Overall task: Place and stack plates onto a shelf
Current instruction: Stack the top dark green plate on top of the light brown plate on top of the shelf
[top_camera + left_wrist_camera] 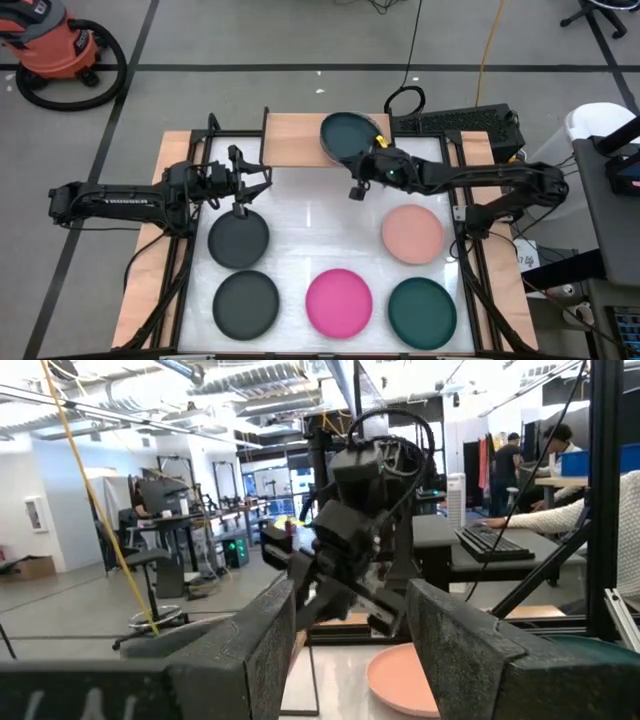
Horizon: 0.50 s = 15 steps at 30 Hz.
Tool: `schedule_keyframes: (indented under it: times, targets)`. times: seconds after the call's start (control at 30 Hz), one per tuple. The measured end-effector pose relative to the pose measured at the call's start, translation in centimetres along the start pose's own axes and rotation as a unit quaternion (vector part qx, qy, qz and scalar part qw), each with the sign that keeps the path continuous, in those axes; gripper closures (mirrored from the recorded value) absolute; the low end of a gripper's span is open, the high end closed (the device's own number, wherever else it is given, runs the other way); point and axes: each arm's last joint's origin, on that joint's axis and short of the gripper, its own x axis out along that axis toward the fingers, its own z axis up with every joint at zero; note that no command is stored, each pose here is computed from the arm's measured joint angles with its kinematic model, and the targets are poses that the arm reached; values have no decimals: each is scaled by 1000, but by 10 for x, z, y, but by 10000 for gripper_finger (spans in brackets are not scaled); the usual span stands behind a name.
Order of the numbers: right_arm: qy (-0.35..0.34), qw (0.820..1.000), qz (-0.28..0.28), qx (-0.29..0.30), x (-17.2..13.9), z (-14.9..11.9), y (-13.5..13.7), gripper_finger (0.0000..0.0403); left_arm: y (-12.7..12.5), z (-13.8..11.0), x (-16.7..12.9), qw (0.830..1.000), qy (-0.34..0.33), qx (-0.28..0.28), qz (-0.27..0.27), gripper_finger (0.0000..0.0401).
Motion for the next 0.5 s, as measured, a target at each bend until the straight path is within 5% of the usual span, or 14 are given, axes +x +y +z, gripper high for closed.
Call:
schedule_keyframes:
  times: [0.5]
  targets:
    - [-8, 999, -37, 19, -2, 4, -2, 228, 0, -1, 0, 1000, 5, 0, -1, 203]
